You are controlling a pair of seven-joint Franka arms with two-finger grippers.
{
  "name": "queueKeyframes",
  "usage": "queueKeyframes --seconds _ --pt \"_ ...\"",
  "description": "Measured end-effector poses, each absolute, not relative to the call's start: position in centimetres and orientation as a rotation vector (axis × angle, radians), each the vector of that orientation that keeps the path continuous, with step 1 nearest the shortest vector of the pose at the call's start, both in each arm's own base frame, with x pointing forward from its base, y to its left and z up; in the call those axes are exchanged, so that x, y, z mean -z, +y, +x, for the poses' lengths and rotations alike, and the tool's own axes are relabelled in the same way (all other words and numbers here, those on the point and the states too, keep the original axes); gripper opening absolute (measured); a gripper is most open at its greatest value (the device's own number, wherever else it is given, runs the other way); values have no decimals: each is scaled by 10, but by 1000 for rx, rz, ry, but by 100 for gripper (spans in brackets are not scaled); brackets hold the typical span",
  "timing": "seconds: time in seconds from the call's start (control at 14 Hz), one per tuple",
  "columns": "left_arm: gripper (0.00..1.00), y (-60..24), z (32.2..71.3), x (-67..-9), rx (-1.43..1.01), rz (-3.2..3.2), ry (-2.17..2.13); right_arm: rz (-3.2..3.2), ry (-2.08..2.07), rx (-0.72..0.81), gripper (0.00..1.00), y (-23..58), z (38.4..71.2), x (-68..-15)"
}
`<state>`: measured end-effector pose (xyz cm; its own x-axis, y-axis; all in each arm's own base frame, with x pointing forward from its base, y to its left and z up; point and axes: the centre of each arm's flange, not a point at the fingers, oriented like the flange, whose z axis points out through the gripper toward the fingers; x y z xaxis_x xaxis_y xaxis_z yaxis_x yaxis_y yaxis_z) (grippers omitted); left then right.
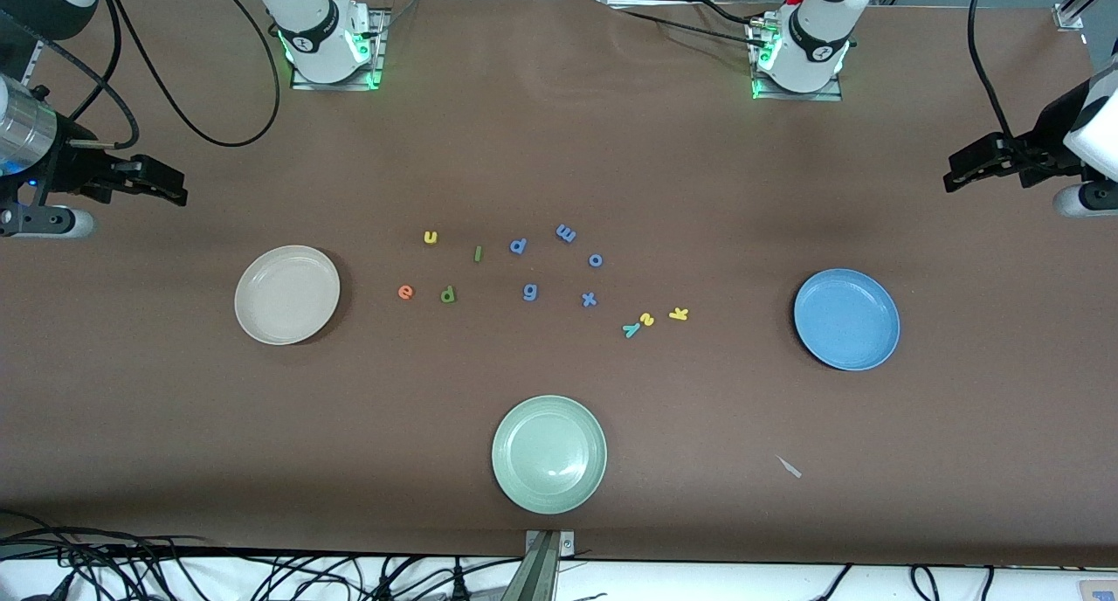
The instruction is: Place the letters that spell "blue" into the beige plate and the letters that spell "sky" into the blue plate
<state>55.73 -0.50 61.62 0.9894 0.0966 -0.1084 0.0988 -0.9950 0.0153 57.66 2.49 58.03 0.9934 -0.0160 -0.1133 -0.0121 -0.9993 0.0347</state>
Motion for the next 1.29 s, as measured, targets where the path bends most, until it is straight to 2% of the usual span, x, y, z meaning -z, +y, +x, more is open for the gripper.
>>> queueKeyframes --seconds 1.29 --pt "100 9 547 -607 117 3109 193 3103 -22 176 100 25 577 -580"
